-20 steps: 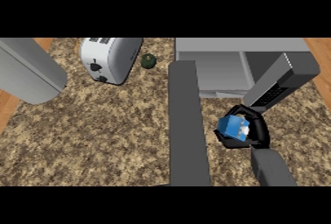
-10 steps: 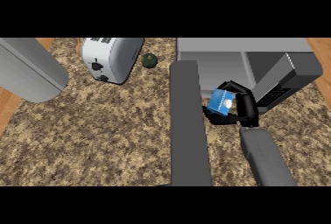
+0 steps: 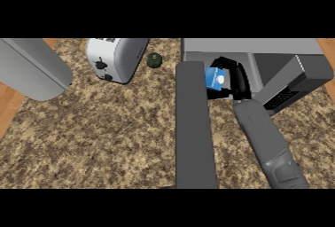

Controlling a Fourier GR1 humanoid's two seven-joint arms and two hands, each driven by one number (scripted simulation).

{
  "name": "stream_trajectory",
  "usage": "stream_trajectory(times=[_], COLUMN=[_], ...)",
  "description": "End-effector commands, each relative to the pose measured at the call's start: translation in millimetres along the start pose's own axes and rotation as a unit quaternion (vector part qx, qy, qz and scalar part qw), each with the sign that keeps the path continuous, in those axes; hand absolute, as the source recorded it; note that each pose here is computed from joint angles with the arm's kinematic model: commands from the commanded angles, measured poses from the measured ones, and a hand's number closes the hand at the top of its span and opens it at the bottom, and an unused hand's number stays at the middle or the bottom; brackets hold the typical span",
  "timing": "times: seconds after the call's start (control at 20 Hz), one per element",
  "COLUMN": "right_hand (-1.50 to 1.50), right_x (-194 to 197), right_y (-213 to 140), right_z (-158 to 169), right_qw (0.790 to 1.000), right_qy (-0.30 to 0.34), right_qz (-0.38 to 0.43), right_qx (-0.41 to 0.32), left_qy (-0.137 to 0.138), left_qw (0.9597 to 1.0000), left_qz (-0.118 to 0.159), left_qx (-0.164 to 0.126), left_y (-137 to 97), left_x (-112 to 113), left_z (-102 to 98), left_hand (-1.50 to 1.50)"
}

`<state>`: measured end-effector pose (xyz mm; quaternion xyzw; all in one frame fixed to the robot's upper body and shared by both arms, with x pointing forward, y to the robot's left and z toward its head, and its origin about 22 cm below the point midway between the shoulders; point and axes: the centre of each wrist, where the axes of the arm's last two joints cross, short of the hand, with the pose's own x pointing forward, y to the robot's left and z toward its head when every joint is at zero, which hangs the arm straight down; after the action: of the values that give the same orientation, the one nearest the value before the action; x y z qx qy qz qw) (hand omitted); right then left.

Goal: Pick up the milk, place it into the microwave and close the microwave

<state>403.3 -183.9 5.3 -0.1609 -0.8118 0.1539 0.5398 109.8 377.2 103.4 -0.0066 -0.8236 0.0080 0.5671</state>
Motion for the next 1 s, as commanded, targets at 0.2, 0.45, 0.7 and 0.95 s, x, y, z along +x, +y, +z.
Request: stream_trajectory(times=[0.2,0.45,0.7,0.95], right_hand=[1.50,1.50,1.50,1.50], right_x=[2.1,-6.5,0.0,-9.3], right_y=[-8.6,-23.4,-29.0,-61.6], right_z=[-31.2,-30.8,-40.9,-42.0], right_qw=[0.996,0.993,0.978,0.966], right_qy=[0.026,0.021,-0.003,-0.008], right_qz=[0.076,0.097,0.174,0.226], right_qx=[-0.036,-0.068,-0.118,-0.127], left_qy=[-0.007,-0.004,-0.012,-0.002], left_qw=[0.9998,0.9998,0.9996,0.9990], left_qz=[0.008,0.011,0.003,0.011], left_qx=[-0.018,-0.016,-0.026,-0.044], left_y=[2.6,10.3,8.2,-1.6], left_x=[-3.8,-20.6,-10.3,-16.5], left_z=[-6.3,-9.5,-29.5,-23.2], left_hand=[-1.50,-1.50,-1.50,-1.50])
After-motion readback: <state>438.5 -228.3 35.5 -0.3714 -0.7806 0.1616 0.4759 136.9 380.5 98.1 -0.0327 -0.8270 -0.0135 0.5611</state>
